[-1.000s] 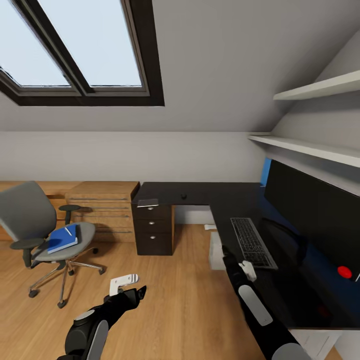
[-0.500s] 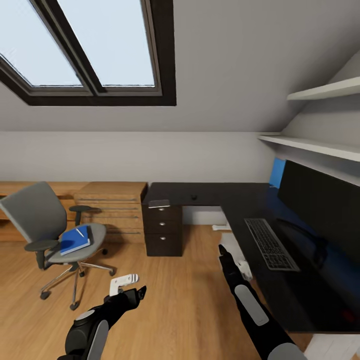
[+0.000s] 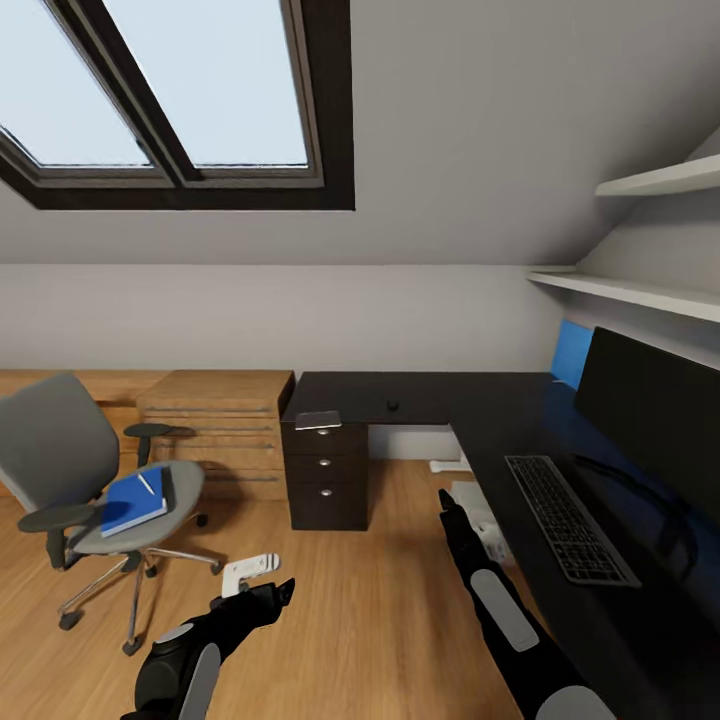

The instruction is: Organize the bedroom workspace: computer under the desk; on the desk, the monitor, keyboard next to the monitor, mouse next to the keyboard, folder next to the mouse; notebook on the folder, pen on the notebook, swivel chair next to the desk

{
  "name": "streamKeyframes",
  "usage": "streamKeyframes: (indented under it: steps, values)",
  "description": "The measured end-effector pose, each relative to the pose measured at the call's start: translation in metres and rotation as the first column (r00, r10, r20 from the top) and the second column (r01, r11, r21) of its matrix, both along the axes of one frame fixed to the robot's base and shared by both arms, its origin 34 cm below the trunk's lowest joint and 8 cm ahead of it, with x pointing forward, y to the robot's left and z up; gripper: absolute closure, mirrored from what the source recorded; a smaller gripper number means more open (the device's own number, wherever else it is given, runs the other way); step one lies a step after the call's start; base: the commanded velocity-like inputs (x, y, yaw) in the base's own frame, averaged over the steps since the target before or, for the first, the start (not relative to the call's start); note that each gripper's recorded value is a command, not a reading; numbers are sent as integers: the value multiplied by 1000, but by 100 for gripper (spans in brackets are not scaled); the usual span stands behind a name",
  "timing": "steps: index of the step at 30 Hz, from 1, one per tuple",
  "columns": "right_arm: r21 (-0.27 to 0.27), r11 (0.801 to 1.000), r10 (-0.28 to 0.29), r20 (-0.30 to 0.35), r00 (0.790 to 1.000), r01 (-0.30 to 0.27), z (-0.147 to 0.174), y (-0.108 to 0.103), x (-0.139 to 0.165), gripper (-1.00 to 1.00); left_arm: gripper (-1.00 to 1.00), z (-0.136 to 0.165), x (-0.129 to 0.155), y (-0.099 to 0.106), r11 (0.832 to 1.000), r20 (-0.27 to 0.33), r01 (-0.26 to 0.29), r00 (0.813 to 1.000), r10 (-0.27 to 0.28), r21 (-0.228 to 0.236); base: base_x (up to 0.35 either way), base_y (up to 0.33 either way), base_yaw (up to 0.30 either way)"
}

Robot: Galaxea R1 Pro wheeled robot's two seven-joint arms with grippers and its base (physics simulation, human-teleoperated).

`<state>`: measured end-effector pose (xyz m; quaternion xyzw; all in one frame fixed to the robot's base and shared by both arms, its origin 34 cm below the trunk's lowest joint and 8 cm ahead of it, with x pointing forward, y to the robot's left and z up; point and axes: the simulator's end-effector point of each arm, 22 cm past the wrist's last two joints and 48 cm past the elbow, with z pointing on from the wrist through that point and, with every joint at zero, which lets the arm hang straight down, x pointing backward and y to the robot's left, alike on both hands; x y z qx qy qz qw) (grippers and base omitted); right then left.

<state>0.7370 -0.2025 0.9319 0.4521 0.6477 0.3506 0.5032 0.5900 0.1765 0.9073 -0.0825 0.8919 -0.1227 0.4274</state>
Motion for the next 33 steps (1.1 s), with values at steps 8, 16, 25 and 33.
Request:
streamKeyframes:
  steps: [8,16,25,33]
  values:
    - [-2,1000,3,1,1000,-3,1,2,0,-100,-100,5,3,3,1000,25,-9,1000,9,1,329,0,0]
    - [0,1000,5,47,999,-5,22,3,5,-100,-100,6,4,3,1000,26,-9,1000,9,2,329,0,0]
    - [-1,1000,5,49,999,-5,23,3,5,-100,-100,6,4,3,1000,26,-9,1000,9,1,330,0,0]
    - [-1,1000,3,49,999,-3,24,2,5,-100,-100,6,4,3,1000,26,-9,1000,9,1,332,0,0]
